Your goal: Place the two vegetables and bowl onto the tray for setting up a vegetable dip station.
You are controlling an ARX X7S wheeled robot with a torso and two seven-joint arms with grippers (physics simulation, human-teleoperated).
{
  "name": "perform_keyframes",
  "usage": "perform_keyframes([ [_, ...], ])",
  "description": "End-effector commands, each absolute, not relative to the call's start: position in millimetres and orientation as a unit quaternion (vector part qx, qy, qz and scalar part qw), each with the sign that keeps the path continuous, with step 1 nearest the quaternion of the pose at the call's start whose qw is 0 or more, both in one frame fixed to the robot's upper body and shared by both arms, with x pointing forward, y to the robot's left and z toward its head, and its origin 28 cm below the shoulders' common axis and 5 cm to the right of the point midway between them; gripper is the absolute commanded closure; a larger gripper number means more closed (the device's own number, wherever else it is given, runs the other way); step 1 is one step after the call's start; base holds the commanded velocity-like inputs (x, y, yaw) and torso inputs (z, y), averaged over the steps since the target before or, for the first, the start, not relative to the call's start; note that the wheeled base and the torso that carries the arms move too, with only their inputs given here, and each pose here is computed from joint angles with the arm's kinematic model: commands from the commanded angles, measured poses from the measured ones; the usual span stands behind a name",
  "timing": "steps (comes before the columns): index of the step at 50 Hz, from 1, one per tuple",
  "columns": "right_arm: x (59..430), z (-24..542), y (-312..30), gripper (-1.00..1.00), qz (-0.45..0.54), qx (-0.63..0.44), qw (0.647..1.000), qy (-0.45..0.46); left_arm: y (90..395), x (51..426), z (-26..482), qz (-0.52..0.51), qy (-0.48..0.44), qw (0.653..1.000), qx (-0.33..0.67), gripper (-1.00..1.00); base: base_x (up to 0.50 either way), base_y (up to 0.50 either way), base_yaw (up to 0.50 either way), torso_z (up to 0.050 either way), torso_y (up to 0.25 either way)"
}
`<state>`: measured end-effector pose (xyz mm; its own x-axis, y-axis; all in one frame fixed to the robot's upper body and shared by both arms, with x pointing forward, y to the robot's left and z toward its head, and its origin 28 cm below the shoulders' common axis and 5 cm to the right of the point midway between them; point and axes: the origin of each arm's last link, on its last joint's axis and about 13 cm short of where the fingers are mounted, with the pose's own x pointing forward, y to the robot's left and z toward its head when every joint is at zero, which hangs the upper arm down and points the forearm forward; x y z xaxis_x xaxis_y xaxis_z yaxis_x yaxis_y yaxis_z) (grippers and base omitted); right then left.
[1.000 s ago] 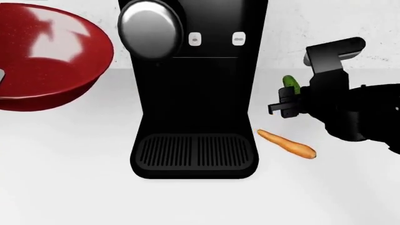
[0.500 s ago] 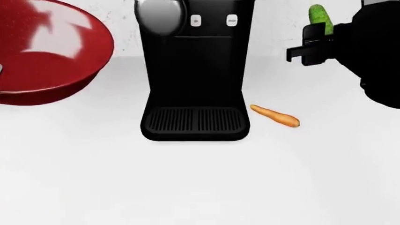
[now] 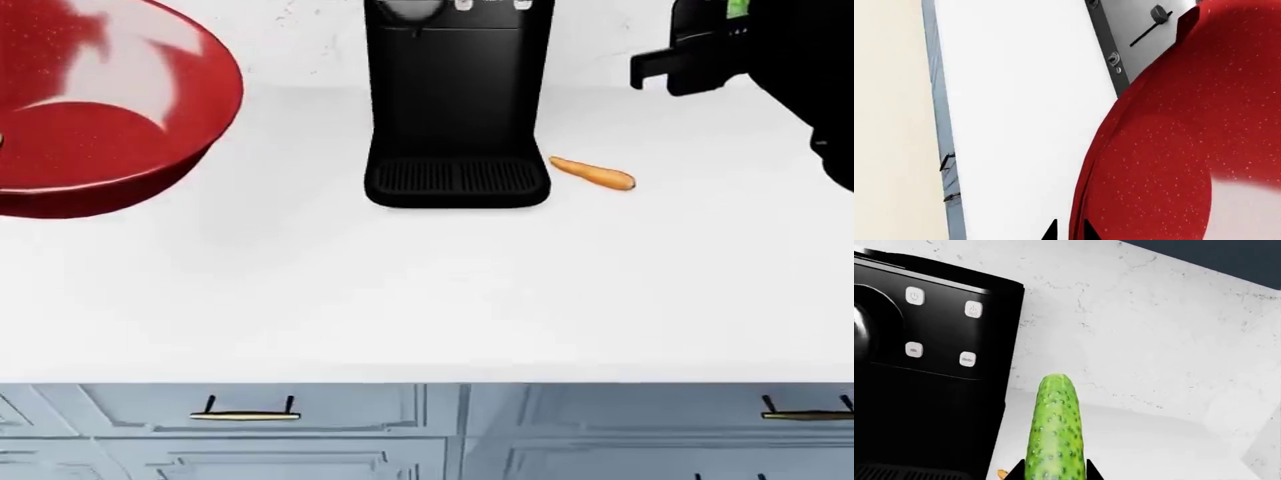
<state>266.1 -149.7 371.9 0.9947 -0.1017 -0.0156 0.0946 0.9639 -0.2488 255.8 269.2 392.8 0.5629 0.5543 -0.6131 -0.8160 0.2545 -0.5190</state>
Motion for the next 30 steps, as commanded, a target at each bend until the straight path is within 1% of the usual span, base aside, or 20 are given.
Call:
perform_keyframes([
  [1,262.9,377.5,-146.8,1.0,-0.046,-0.139,0.989,0.003,270.2,255.5,396.3,0.438,0.149,0.778,-0.425,1.0,-0.36,0.5,0.0,0.0,0.0],
  [7,262.7,378.0,-146.8,1.0,-0.047,-0.147,0.988,0.002,270.7,255.8,396.7,0.439,0.147,0.778,-0.425,1.0,-0.28,0.5,0.0,0.0,0.0],
  [13,263.7,377.1,-147.0,1.0,-0.045,-0.158,0.986,-0.001,270.5,256.0,397.1,0.438,0.146,0.778,-0.425,1.0,-0.03,0.5,0.0,0.0,0.0],
  [30,262.4,377.1,-145.2,1.0,-0.042,-0.169,0.985,-0.002,270.4,255.4,397.3,0.437,0.145,0.779,-0.425,1.0,0.14,0.5,0.0,0.0,0.0],
])
